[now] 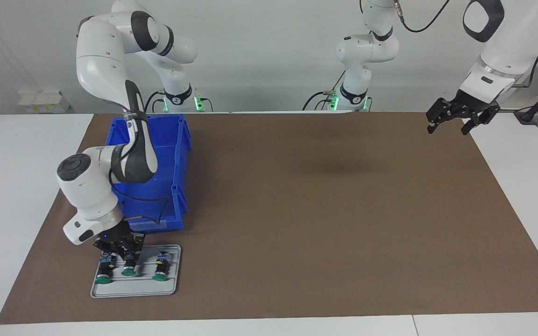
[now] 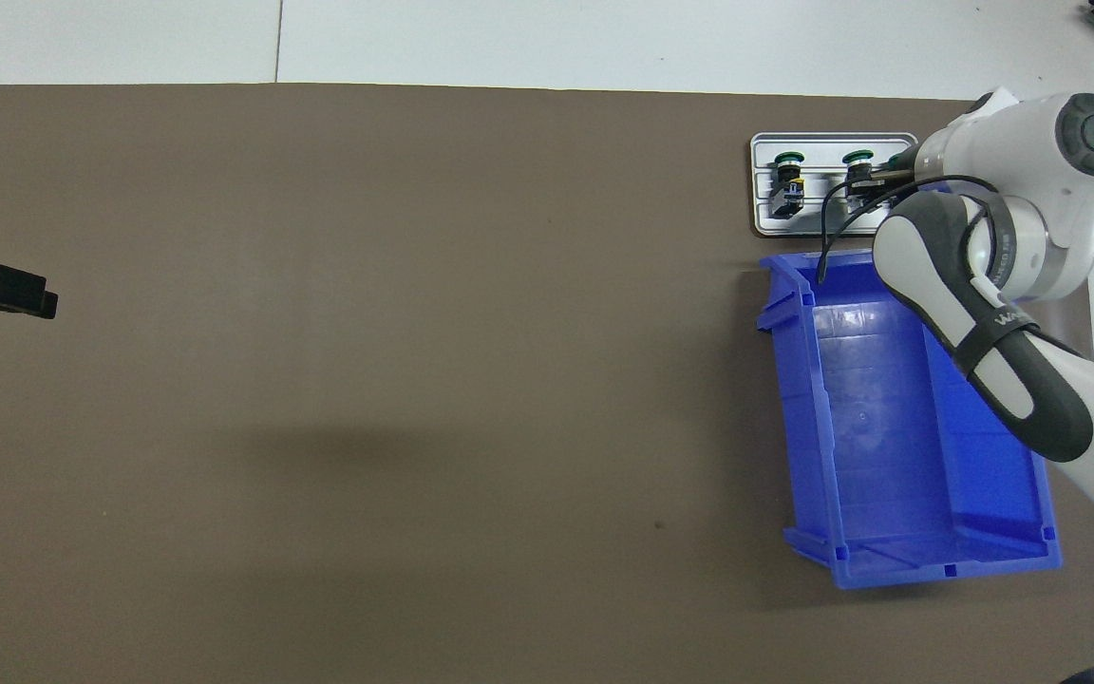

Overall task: Place and press button with both arms
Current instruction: 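Lift the part and carry it toward the table center with the right gripper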

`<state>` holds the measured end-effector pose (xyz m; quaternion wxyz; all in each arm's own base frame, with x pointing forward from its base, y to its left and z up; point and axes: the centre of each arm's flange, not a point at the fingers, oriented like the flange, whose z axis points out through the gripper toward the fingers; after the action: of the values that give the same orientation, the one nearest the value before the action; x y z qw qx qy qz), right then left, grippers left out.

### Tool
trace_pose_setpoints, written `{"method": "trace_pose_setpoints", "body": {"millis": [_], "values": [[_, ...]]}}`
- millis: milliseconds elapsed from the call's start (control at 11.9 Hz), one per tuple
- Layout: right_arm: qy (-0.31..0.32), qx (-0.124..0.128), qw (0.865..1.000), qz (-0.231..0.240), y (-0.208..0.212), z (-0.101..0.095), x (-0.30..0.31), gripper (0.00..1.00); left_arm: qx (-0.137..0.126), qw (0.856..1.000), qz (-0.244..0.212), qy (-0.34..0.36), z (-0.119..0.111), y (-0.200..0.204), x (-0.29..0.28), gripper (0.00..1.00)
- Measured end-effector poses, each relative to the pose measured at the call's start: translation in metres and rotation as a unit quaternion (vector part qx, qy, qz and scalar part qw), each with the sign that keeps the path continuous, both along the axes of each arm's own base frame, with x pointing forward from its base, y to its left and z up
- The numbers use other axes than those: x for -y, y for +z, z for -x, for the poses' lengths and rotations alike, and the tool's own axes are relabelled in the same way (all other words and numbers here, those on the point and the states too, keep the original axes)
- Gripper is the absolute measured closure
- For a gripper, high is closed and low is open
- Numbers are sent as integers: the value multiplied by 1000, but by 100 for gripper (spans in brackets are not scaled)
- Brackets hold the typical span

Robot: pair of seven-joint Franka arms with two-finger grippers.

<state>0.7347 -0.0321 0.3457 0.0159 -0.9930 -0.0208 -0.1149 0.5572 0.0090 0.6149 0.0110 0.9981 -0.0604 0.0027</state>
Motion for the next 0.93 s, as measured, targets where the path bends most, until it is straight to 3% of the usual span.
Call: {"method": "trace_pose_setpoints", "body": {"millis": [169, 421, 674, 927], "values": [[8, -17, 1000, -15, 40, -1, -16, 67, 0, 1000, 0, 0, 0, 0, 0, 0], [-25, -33, 997, -63, 107, 12, -76, 67, 0, 1000, 0, 0, 0, 0, 0, 0], [-61, -30, 994, -89, 140, 31, -172, 67, 0, 1000, 0, 0, 0, 0, 0, 0], [-99, 11, 986, -137, 153, 44, -264, 67, 0, 1000, 0, 0, 0, 0, 0, 0]]}}
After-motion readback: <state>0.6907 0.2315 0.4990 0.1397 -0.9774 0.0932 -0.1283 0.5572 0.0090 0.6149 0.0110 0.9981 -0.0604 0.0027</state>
